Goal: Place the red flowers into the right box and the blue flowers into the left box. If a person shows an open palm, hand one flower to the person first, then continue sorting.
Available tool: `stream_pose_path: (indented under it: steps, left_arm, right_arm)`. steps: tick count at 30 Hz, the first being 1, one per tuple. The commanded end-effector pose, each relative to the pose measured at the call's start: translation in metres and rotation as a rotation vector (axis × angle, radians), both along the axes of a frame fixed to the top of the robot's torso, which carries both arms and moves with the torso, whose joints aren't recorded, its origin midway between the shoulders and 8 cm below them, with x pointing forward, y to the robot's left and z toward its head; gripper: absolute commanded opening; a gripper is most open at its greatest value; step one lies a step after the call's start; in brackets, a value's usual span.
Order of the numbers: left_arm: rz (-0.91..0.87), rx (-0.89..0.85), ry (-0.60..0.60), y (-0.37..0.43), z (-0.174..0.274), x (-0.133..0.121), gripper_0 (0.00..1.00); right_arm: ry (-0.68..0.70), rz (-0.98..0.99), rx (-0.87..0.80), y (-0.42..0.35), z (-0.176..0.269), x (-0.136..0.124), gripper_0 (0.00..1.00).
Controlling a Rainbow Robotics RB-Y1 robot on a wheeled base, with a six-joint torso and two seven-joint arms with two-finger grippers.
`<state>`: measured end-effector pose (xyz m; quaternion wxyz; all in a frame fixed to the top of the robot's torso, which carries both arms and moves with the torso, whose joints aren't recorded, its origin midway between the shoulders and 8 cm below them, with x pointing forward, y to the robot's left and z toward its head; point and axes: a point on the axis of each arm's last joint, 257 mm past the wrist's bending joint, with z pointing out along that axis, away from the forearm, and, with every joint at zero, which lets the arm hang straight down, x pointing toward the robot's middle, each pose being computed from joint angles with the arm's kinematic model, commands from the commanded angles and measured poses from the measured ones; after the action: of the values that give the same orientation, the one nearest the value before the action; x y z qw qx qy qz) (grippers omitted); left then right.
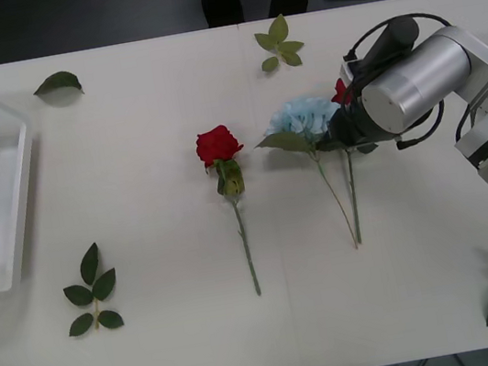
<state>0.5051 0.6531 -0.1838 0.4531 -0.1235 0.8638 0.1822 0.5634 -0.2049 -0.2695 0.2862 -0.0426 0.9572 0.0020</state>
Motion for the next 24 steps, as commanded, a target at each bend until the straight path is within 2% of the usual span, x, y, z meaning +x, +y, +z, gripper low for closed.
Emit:
stream_pose_path:
  steps: [1, 7, 8, 9, 10, 11, 14, 17, 24]
  left_arm:
    - [-0.002, 0.008, -0.044, -0.001, 0.000, 0.015, 0.00]
    - [-0.017, 0.014, -0.039, -0.007, -0.008, 0.019, 0.01]
    - [-0.018, 0.013, -0.038, -0.008, -0.009, 0.019, 0.15]
    - [-0.021, 0.011, -0.038, -0.009, -0.009, 0.019, 0.35]
    - [-0.022, 0.013, -0.036, -0.009, -0.009, 0.020, 0.46]
    - [-0.026, 0.012, -0.041, -0.011, -0.008, 0.021, 0.70]
    - [-0.035, 0.001, -0.031, -0.016, -0.009, 0.021, 0.87]
    - [-0.049, -0.024, -0.007, -0.027, -0.005, 0.021, 0.96]
    - [-0.097, -0.092, 0.078, -0.064, 0.033, 0.003, 0.99]
  right_arm:
    - [-0.048, 0.031, -0.025, 0.000, 0.015, 0.015, 1.00]
    - [-0.068, 0.020, -0.065, -0.014, 0.015, 0.022, 1.00]
    - [-0.073, 0.018, -0.076, -0.017, 0.016, 0.023, 1.00]
    - [-0.074, 0.016, -0.084, -0.019, 0.015, 0.023, 1.00]
    - [-0.072, 0.013, -0.088, -0.021, 0.014, 0.023, 1.00]
    - [-0.068, 0.008, -0.097, -0.026, 0.011, 0.024, 1.00]
    - [-0.067, 0.005, -0.104, -0.030, 0.008, 0.025, 1.00]
    - [-0.063, 0.005, -0.110, -0.033, 0.005, 0.025, 1.00]
    - [-0.064, 0.012, -0.127, -0.036, -0.002, 0.027, 1.00]
